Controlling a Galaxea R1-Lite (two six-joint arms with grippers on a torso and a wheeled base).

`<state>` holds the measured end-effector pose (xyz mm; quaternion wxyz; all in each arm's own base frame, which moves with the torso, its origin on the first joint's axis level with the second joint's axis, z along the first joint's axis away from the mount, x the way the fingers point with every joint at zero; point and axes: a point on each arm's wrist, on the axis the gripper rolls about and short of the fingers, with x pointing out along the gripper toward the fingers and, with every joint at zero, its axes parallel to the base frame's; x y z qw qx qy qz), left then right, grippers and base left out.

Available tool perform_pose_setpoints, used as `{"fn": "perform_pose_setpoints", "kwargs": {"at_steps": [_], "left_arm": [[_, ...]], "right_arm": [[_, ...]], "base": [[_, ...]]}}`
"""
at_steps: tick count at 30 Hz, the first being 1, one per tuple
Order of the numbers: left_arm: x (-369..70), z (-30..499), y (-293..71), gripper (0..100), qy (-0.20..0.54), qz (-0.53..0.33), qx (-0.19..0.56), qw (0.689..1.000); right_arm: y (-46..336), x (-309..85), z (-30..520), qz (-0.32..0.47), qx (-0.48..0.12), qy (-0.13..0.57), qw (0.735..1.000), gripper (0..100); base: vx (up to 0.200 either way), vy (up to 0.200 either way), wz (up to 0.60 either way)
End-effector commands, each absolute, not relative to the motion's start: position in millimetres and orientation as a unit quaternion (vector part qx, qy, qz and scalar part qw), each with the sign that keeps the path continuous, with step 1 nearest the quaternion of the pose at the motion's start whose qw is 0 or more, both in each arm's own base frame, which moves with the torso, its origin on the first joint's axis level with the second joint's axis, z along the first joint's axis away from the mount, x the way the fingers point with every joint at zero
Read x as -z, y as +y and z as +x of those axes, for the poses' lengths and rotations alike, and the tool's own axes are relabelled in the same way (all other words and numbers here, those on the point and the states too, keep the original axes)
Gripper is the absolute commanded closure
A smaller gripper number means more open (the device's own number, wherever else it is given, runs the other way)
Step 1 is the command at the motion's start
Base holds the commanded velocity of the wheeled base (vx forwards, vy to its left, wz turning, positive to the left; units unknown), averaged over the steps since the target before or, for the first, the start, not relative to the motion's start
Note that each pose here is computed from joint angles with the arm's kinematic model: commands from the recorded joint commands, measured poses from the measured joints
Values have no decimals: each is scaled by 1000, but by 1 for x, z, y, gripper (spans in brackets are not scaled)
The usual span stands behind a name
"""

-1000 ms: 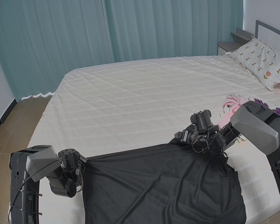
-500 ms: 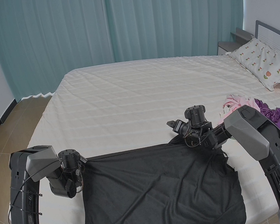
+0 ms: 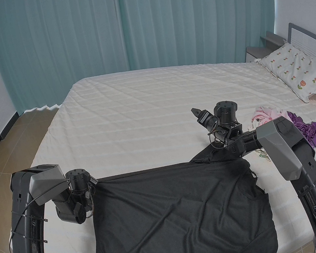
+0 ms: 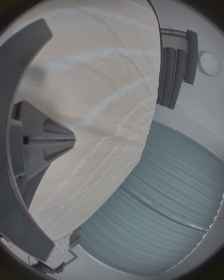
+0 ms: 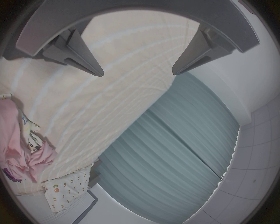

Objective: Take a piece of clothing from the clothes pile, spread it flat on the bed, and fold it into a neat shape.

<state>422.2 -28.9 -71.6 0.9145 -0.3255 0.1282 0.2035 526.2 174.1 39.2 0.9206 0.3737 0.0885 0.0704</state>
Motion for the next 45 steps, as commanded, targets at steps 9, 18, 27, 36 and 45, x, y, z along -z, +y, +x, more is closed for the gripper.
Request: {"fn": "perform_pose_setpoints", "kwargs": {"at_steps": [9, 18, 27, 36, 45], "left_arm": [[72, 422, -29, 100, 128, -326, -204, 914], [71, 423, -31, 100, 127, -323, -201, 916], [58, 427, -29, 0, 42, -320, -199, 925], [65, 419, -27, 0, 30, -298, -197, 933], [66, 418, -26, 0, 30, -298, -198, 933]], "right_arm": [[157, 24, 491, 290, -30, 265, 919, 0], [156, 37, 489, 281, -16, 294, 913, 0], [162, 46, 491, 287, -21, 294, 912, 0], [182, -3, 523, 415, -72, 146, 895, 0], [159, -21, 537, 429, -67, 102, 895, 0]], "base": [[0, 0, 0], [0, 0, 0], [0, 0, 0], [0, 0, 0], [0, 0, 0]]}}
